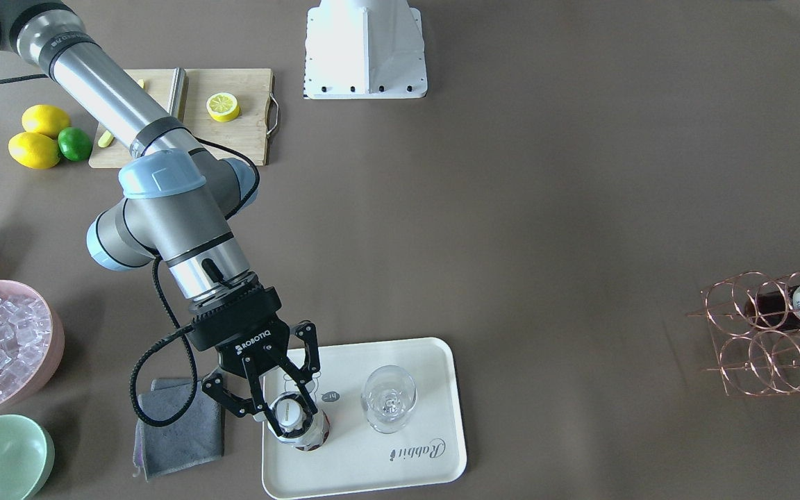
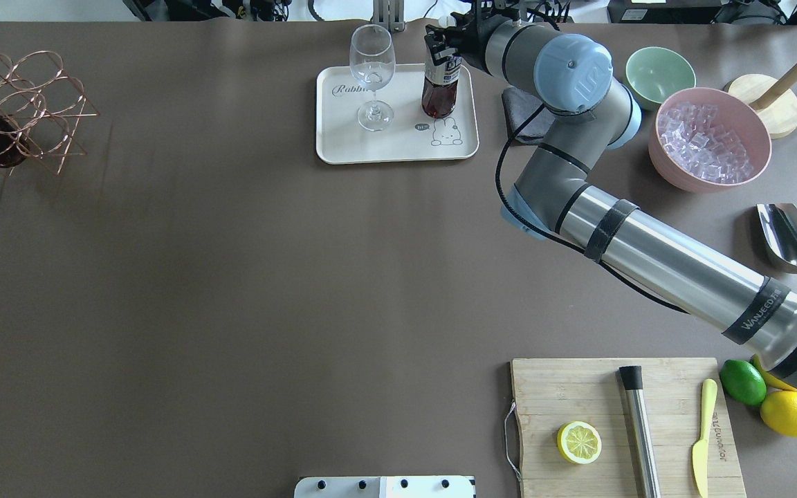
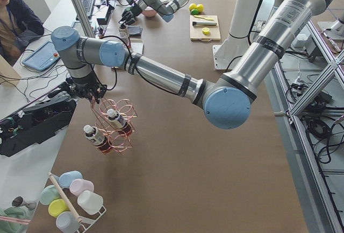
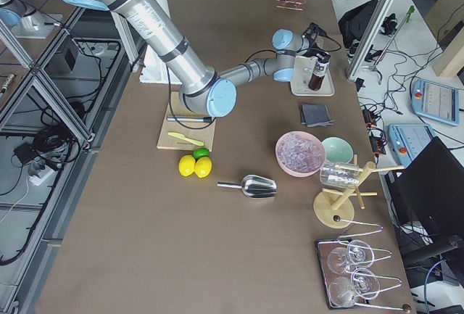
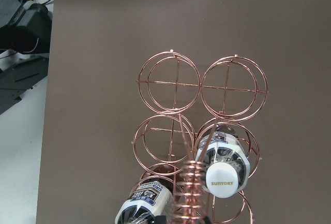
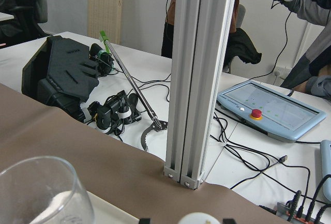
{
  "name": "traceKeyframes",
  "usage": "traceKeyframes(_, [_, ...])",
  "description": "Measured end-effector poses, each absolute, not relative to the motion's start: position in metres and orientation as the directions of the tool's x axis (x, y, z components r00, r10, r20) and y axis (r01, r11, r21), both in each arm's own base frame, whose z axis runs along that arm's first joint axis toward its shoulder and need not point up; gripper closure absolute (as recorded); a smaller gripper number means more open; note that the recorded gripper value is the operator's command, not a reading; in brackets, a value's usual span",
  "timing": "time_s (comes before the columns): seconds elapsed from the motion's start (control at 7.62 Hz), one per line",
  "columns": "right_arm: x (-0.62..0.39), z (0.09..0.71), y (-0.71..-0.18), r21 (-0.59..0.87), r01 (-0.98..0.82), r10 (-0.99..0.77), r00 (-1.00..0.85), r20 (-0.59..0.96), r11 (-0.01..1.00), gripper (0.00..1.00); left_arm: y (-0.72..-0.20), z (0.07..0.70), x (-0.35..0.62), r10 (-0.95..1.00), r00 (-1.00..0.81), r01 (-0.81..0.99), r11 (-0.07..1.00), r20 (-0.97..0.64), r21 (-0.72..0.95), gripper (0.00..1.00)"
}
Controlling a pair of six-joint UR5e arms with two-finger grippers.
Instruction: Take tea from basket to plate
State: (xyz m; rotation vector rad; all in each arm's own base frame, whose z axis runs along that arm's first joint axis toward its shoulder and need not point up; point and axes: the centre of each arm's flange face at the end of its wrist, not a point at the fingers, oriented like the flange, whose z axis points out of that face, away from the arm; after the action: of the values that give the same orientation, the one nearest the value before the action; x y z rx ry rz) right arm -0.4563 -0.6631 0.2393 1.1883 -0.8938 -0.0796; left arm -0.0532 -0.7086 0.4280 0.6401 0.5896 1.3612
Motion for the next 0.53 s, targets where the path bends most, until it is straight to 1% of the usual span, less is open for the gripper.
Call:
traceKeyframes(0.26, [-0.457, 0.238, -0.663, 0.818, -0.399, -0.488, 0.661, 0.570, 0.416, 0.00, -0.711, 0.458, -0.077, 0.987, 0.151, -0.689, 0.139, -0.047, 0.711, 1.00])
traceKeyframes(0.53, [-0.455, 0.236, -0.662, 0.816, -0.402, -0.491, 0.657, 0.573, 0.415, 0.00, -0.715, 0.481, -0.088, 0.986, 0.160, -0.688, 0.151, -0.055, 0.710, 1.00])
